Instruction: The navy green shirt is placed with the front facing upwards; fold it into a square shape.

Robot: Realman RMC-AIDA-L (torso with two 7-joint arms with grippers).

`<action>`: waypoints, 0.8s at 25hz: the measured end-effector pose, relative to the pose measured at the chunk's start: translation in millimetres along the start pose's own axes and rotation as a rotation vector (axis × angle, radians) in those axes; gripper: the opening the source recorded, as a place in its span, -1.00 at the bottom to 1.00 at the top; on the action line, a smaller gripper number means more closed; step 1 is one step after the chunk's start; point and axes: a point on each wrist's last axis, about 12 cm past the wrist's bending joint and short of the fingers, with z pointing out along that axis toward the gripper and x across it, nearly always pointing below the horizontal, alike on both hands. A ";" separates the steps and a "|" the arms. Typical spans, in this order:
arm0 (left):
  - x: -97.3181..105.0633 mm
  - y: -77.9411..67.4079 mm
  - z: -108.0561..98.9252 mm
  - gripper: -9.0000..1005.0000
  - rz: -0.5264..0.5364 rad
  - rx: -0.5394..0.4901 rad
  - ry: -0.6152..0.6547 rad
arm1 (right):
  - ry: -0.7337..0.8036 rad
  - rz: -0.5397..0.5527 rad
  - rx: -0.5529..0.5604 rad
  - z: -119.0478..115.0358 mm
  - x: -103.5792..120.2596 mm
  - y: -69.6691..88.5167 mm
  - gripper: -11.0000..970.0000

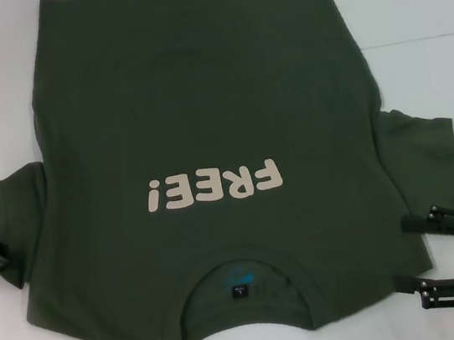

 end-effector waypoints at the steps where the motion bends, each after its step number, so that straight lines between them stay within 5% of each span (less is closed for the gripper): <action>1: -0.2 -0.5 0.1 -0.88 0.003 0.000 0.002 | 0.000 0.000 0.000 0.0 0.0 -0.1 0.89; 12: 0.4 -2.2 0.8 -0.80 0.015 -0.004 0.021 | 0.003 -0.005 0.001 -0.8 -0.6 -0.8 0.89; 17: -0.6 -3.0 0.5 -0.38 0.021 -0.005 0.021 | 0.002 -0.004 0.002 -1.3 -0.4 -0.5 0.89; 20: -0.9 -3.1 0.6 -0.35 0.023 -0.007 0.020 | 0.002 -0.003 0.002 -1.4 -0.3 -0.4 0.89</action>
